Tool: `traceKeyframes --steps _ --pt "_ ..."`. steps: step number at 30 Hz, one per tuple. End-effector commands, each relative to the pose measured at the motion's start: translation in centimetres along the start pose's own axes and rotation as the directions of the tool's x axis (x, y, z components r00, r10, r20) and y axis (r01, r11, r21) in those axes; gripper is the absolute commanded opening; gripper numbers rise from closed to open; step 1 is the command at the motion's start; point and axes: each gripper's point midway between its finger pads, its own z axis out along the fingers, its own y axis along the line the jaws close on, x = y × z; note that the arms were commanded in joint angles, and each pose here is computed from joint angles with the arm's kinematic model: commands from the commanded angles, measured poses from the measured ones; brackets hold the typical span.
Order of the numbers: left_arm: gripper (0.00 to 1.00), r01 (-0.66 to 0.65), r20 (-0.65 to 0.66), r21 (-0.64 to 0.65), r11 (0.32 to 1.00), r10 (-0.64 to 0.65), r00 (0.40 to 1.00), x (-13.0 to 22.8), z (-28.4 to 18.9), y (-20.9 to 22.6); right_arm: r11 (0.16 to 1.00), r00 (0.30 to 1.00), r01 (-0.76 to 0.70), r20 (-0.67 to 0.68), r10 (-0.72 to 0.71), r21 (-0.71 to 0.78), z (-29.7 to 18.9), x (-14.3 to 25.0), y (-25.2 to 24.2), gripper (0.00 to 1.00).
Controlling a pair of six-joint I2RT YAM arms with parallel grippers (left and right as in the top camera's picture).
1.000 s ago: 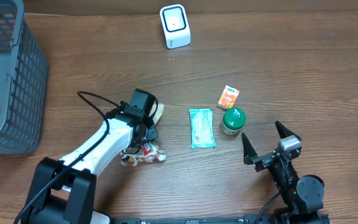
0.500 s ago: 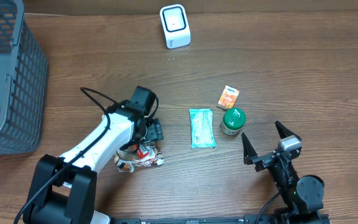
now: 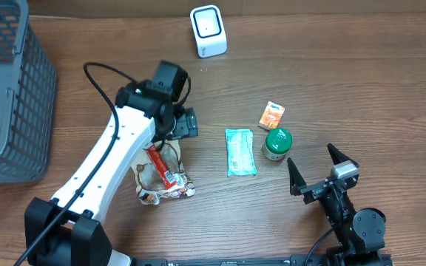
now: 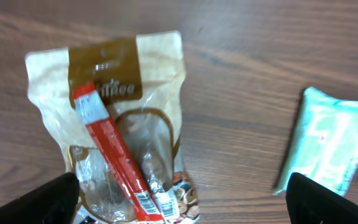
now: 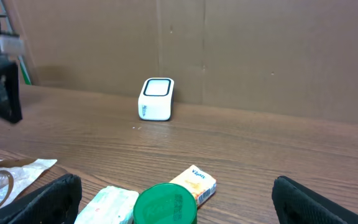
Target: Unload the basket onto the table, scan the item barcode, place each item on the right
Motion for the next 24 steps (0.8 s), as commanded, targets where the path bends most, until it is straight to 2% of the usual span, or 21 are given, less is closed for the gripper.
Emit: traceKeyframes --steps 1,12,18,24 --pt "0.97 -0.039 0.046 0.008 0.999 0.039 0.998 -1.3 -1.4 -0.4 1.0 1.0 0.0 0.004 0.0 0.001 0.0 0.2 0.0 1.0" --pt "1.0 -0.024 -0.045 -0.012 1.0 0.023 0.999 0.9 -1.1 0.3 1.0 1.0 0.0 0.003 0.0 0.001 0.0 0.2 0.0 1.0" --pt "1.0 0.013 -0.135 0.128 0.992 0.004 0.991 2.4 -1.4 -2.2 1.0 1.0 0.0 0.004 0.0 0.001 0.0 0.2 0.0 1.0" --pt "1.0 0.013 -0.132 0.131 0.991 0.005 0.991 2.3 -1.4 -2.2 1.0 1.0 0.0 0.004 0.0 0.001 0.0 0.2 0.0 1.0"
